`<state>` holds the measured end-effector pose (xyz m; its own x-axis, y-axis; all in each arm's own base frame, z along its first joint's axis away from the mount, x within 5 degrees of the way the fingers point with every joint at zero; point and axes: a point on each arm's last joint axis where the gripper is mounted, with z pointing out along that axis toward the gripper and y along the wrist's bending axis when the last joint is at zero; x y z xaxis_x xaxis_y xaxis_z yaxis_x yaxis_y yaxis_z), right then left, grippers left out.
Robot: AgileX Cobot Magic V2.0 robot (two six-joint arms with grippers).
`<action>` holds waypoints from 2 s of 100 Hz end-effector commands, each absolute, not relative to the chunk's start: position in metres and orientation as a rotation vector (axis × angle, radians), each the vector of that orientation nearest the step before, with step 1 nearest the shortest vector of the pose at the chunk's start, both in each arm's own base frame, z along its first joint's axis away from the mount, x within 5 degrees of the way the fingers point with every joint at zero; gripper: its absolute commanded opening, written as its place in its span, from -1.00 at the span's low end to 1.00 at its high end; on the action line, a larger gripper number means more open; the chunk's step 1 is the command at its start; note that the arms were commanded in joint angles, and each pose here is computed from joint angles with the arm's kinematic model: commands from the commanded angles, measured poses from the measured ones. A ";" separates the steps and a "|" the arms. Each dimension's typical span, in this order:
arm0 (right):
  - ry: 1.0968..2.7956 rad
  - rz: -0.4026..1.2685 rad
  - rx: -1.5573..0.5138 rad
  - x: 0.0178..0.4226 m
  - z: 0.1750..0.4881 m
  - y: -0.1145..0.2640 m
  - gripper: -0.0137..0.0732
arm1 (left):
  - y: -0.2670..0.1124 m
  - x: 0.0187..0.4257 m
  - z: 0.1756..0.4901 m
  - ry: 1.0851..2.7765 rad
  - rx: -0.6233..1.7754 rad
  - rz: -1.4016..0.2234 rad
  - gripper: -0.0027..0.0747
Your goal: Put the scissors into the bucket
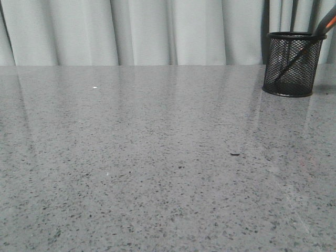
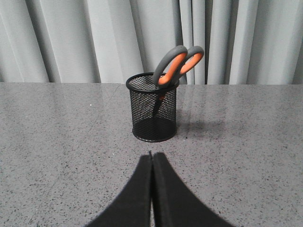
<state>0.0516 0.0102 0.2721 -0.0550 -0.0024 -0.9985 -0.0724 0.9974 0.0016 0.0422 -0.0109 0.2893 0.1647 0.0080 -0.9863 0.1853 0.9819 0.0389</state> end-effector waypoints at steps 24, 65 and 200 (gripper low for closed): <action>1.545 0.037 -0.032 0.051 0.286 0.008 -0.86 | -0.008 0.040 0.302 1.326 0.119 -0.133 -0.98; 1.545 0.037 -0.032 0.051 0.286 0.008 -0.86 | -0.007 0.045 0.290 1.360 0.152 -0.038 -0.98; 1.543 0.036 -0.032 0.051 0.286 0.008 -0.86 | -0.005 0.054 0.208 1.481 0.046 -0.108 -0.98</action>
